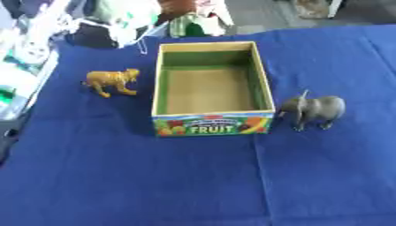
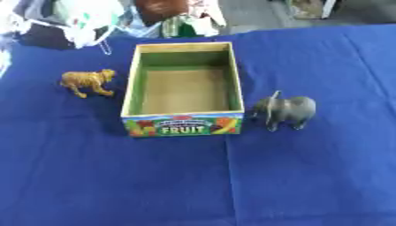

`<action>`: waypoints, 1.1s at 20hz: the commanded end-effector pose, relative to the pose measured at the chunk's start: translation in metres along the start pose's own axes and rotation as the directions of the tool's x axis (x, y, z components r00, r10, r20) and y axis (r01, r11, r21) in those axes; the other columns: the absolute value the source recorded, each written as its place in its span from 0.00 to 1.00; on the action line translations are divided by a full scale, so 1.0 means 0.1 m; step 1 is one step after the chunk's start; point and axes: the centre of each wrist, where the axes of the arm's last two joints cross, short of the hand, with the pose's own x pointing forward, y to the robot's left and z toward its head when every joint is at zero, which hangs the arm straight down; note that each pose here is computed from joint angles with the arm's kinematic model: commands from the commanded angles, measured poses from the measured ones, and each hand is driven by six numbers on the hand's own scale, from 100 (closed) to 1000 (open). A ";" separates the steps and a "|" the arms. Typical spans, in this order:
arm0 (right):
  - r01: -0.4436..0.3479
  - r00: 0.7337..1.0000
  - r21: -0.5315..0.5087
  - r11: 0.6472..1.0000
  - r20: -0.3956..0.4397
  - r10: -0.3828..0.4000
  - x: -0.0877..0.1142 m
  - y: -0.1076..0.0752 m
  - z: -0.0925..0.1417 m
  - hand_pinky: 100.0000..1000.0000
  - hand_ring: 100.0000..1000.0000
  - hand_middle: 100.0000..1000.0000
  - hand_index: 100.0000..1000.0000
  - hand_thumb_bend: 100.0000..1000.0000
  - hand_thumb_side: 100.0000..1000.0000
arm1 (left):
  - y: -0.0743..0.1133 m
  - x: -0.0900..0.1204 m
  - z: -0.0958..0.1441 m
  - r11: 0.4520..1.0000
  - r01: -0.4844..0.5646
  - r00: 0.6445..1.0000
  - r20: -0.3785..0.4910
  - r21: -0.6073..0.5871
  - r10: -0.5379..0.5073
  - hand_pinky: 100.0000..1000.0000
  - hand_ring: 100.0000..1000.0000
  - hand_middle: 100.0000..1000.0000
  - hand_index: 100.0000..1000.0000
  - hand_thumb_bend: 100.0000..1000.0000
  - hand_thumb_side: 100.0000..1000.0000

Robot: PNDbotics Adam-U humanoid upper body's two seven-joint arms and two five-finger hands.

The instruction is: Pick up objects on the table and place them in the box.

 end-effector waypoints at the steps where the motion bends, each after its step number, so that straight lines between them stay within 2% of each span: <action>1: -0.005 1.000 0.007 1.000 0.028 0.005 0.07 -0.04 -0.08 0.46 0.63 0.68 0.80 0.35 0.06 | -0.15 -0.03 -0.20 0.998 0.024 1.000 -0.006 -0.057 -0.025 0.22 0.09 0.10 0.39 0.44 0.00; 8: 0.011 0.999 0.022 1.000 0.034 -0.012 0.08 0.02 -0.10 0.46 0.63 0.68 0.80 0.35 0.06 | -0.58 -0.11 -0.54 0.987 0.060 0.997 -0.028 -0.147 -0.065 0.25 0.12 0.13 0.42 0.46 0.01; 15: 0.016 0.999 0.024 1.000 0.035 -0.017 0.08 0.03 -0.11 0.46 0.63 0.68 0.80 0.35 0.06 | -0.87 -0.15 -0.57 0.953 0.065 0.998 0.014 -0.294 -0.063 0.30 0.17 0.18 0.46 0.52 0.01; 19: 0.018 0.999 0.023 1.000 0.035 -0.019 0.08 0.03 -0.11 0.46 0.63 0.68 0.80 0.34 0.06 | -0.95 -0.16 -0.54 0.936 0.026 0.999 0.033 -0.351 -0.016 0.34 0.24 0.25 0.52 0.61 0.01; 21: 0.019 0.999 0.022 1.000 0.035 -0.020 0.08 0.03 -0.11 0.46 0.63 0.68 0.80 0.34 0.06 | -0.98 -0.16 -0.53 0.930 0.000 0.999 0.049 -0.368 0.019 0.41 0.37 0.38 0.61 0.79 0.00; 22: 0.019 0.999 0.022 1.000 0.034 -0.020 0.08 0.03 -0.11 0.46 0.63 0.68 0.80 0.34 0.06 | -0.98 -0.16 -0.52 0.927 -0.011 0.998 0.057 -0.375 0.035 0.45 0.42 0.44 0.65 0.77 0.00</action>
